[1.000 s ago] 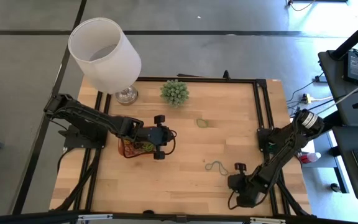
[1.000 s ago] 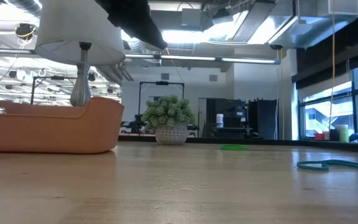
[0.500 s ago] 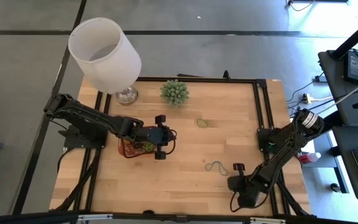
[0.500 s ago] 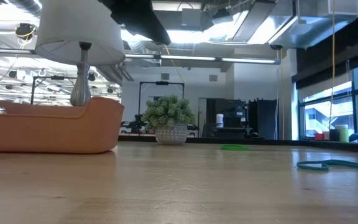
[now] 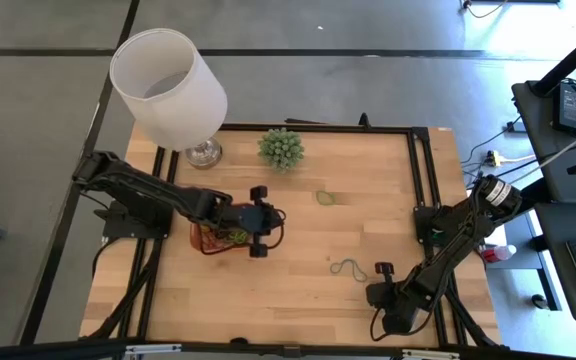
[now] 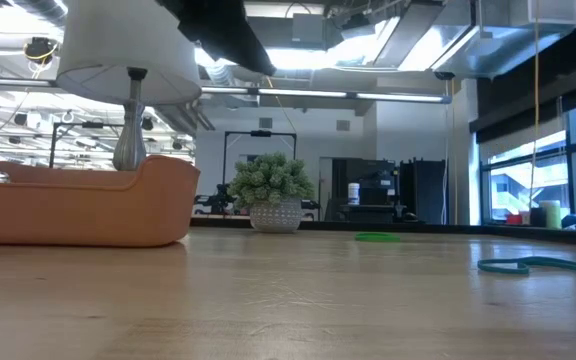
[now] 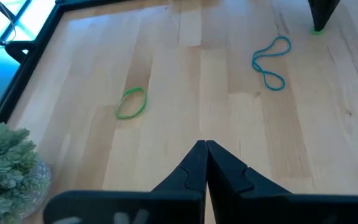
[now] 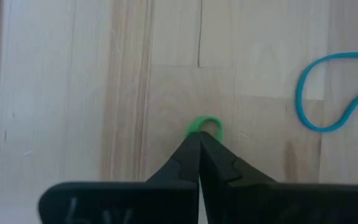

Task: Pick and place rubber bands into bin
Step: Put the green rubber band into the orange bin

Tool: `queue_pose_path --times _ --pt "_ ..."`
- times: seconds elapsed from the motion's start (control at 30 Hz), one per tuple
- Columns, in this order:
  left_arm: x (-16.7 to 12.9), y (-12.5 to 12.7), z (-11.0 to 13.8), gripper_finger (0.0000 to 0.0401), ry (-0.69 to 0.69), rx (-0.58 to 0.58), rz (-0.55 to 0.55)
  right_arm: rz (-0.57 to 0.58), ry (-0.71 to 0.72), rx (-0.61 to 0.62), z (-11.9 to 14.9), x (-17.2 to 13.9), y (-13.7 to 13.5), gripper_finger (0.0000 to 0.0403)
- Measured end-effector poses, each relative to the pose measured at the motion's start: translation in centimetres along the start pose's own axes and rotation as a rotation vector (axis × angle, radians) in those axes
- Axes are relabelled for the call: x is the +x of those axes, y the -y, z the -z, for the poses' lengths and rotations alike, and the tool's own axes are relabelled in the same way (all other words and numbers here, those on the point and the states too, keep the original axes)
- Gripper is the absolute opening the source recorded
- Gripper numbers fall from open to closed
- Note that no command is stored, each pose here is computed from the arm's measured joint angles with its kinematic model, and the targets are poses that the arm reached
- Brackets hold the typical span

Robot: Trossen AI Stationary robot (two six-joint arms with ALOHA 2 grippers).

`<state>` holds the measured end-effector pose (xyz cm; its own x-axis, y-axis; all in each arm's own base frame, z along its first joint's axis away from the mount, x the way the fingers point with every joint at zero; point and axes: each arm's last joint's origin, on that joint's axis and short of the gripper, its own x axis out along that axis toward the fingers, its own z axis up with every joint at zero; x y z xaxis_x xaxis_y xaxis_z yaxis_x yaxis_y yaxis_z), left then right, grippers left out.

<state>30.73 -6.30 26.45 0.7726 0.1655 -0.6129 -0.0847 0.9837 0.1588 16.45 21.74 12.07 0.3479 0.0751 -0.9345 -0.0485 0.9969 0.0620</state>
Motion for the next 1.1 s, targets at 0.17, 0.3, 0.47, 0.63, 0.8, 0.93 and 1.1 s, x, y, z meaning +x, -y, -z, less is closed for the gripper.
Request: queue_pose_path --times 0.17,0.3,0.47,0.63,0.8,0.93,1.1 --pt "1.1 0.4 0.5 0.0003 -0.036 0.012 -0.003 0.001 0.001 0.0 0.0 0.0 0.0 0.0007" --pt "2.4 0.8 1.1 0.0002 -0.072 0.024 -0.006 0.0 0.002 0.0 0.0 0.0 0.0 0.0009" --pt "4.1 1.4 1.6 0.0003 -0.081 0.018 -0.008 -0.002 0.004 0.003 0.0 0.0 0.0 0.0009" --pt "5.7 1.9 1.5 0.0002 -0.033 0.027 0.001 -0.015 0.016 0.008 -0.1 0.0 -0.1 0.001" --pt "6.9 2.4 1.7 0.0002 -0.011 0.021 0.004 -0.019 0.021 0.01 -0.2 0.0 -0.2 0.001" --pt "7.4 2.5 1.9 0.0003 -0.007 0.019 0.005 -0.02 0.022 0.011 -0.2 0.0 -0.2 0.001" --pt "7.4 2.6 1.9 0.0002 -0.009 0.02 0.004 -0.023 0.022 0.047 -0.4 -0.2 -0.3 0.001"
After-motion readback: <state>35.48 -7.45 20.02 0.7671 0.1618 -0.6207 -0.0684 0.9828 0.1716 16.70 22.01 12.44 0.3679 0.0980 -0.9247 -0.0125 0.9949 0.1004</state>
